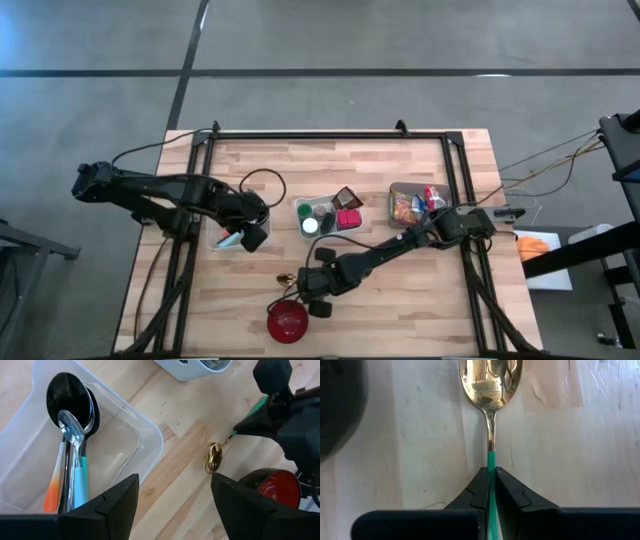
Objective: Pick & Place Food Item
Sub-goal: Put the green spoon into the transparent bin
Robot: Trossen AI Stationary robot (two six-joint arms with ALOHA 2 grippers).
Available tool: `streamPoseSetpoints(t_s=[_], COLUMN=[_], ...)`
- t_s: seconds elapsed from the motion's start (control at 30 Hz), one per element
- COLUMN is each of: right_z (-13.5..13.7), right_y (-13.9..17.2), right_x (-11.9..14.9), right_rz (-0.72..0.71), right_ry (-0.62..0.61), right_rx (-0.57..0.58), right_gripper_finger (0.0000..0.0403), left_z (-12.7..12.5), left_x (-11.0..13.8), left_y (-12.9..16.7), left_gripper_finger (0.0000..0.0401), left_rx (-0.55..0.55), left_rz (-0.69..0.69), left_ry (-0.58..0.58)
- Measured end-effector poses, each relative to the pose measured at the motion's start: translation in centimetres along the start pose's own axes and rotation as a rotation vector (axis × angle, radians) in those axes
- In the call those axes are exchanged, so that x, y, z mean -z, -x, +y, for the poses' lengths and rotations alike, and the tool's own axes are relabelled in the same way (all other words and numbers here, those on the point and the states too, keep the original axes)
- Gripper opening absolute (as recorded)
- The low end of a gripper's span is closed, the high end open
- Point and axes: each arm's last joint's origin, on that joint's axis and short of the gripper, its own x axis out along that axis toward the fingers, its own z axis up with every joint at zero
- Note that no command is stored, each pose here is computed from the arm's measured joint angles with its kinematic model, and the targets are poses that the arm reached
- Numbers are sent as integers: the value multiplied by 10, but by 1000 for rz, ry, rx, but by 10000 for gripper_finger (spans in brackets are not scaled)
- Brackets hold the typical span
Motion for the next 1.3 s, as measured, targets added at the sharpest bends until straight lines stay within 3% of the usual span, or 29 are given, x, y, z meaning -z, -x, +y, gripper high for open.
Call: streamPoseSetpoints(t_s=[0.33,0.63,1.0,1.13,1.3], right_z=[-6,-15,-43,-53,-65], right_y=[22,87,184,221,255], right_x=[-1,-15,-21,-21,-29], right_rz=[7,-125,-360,-487,-661], right_ry=[-47,-122,-272,-327,-372], right_rx=[43,85,190,224,231], right_gripper_finger=[8,8,8,8,8], left_z=[0,-3,-8,-16,-41], left_x=[0,-4,-7,-9,-18], left_y=[0,2,33,48,62], left_gripper_finger=[250,250,250,250,250], left_rx=[5,31,229,314,457], left_rz=[-3,-67,-309,-485,-739], left_ry=[25,100,88,40,-124])
